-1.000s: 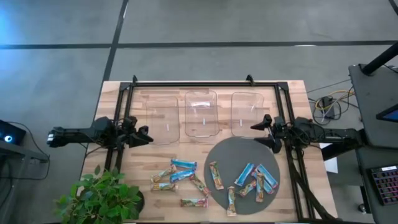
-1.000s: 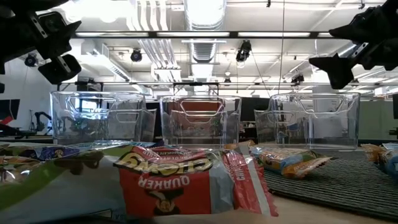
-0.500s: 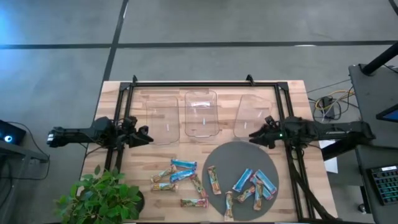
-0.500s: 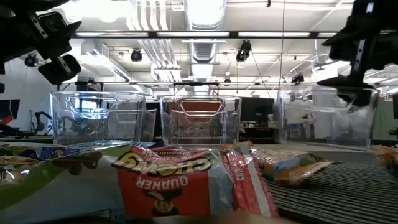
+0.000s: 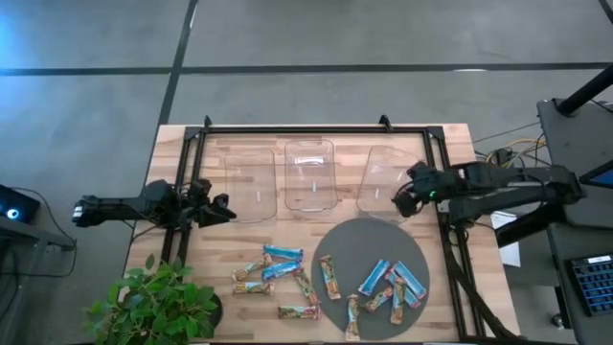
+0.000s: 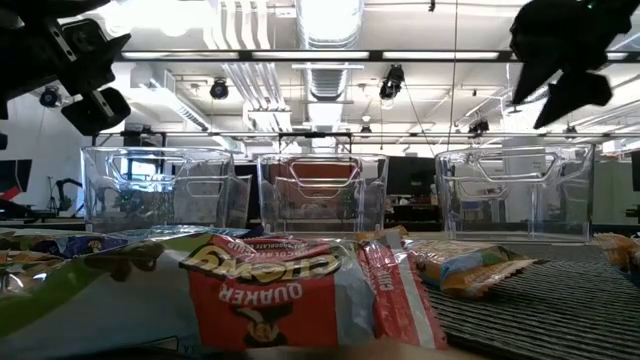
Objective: Pick and place Granola Bars by type
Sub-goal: Put the red granola bar into the right transparent bin
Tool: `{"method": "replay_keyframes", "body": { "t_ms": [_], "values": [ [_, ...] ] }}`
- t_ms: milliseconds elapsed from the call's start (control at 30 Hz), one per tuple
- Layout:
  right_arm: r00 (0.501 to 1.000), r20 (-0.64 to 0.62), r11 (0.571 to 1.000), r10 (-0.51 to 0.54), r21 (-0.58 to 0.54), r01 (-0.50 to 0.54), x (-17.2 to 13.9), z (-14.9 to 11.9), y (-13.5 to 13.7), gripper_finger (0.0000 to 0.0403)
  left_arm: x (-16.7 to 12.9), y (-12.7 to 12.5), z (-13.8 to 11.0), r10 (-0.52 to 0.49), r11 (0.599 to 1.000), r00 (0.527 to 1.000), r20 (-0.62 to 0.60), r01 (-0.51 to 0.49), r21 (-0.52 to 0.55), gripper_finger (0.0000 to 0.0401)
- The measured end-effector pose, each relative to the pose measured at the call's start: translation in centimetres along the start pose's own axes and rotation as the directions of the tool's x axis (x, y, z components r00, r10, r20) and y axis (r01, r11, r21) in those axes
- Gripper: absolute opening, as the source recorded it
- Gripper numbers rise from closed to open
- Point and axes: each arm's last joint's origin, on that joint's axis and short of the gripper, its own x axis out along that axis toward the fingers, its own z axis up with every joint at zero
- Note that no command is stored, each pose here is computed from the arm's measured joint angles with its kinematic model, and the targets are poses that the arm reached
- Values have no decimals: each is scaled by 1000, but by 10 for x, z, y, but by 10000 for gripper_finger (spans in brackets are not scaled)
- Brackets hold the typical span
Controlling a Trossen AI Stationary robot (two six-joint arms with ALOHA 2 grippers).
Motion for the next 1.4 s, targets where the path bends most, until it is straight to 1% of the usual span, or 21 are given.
{"method": "replay_keyframes", "body": {
  "t_ms": [100, 200, 233, 300, 467, 633, 800, 933, 1033, 1167, 1233, 1333, 1400],
  "values": [
    [979, -188, 997, -77, 12, 81, 5, -7, 15, 305, 0, 0, 0, 0, 1000, 1000, 0, 0, 0, 142],
    [924, -372, 996, -87, -9, 90, 13, -22, 35, 298, 0, 0, 0, -1, 1000, 1000, 0, 1, 0, 142],
    [905, -415, 995, -97, -12, 101, 16, -29, 42, 297, 0, 0, 0, -1, 1000, 1000, 1, 1, 0, 142],
    [879, -460, 991, -128, -21, 133, 18, -43, 54, 299, 0, 0, 0, -1, 1000, 1000, 0, 1, 0, 142],
    [856, -480, 980, -193, -46, 196, 16, -77, 80, 324, 0, 0, 0, -1, 1000, 1000, 0, 1, 0, 142],
    [831, -496, 967, -253, -111, 228, 16, -105, 100, 348, 0, 0, 0, -1, 1000, 1000, 0, 1, 0, 142],
    [760, -556, 942, -336, -178, 286, 29, -124, 114, 354, 0, 0, 0, 1, 1000, 1000, 0, -1, 0, 142],
    [739, -557, 925, -379, -213, 314, 41, -137, 123, 348, 0, 0, 0, 3, 1000, 1000, -2, -3, -1, 142],
    [706, -578, 912, -409, -239, 332, 49, -143, 122, 338, 0, 0, 0, 4, 1000, 1000, -3, -4, -2, 142],
    [704, -572, 907, -420, -236, 349, 60, -147, 110, 323, 0, 0, 0, 4, 1000, 1000, -3, -4, -2, 142],
    [715, -580, 920, -389, -206, 334, 65, -149, 102, 316, 0, 0, 0, 5, 1000, 1000, -4, -5, -2, 142],
    [738, -599, 949, -312, -153, 277, 73, -152, 95, 307, 0, 0, 0, 5, 1000, 1000, -4, -5, -2, 142],
    [743, -603, 955, -291, -130, 268, 79, -156, 89, 303, 0, 1, 0, 5, 1000, 1000, -4, -5, -2, 142]
  ]
}}
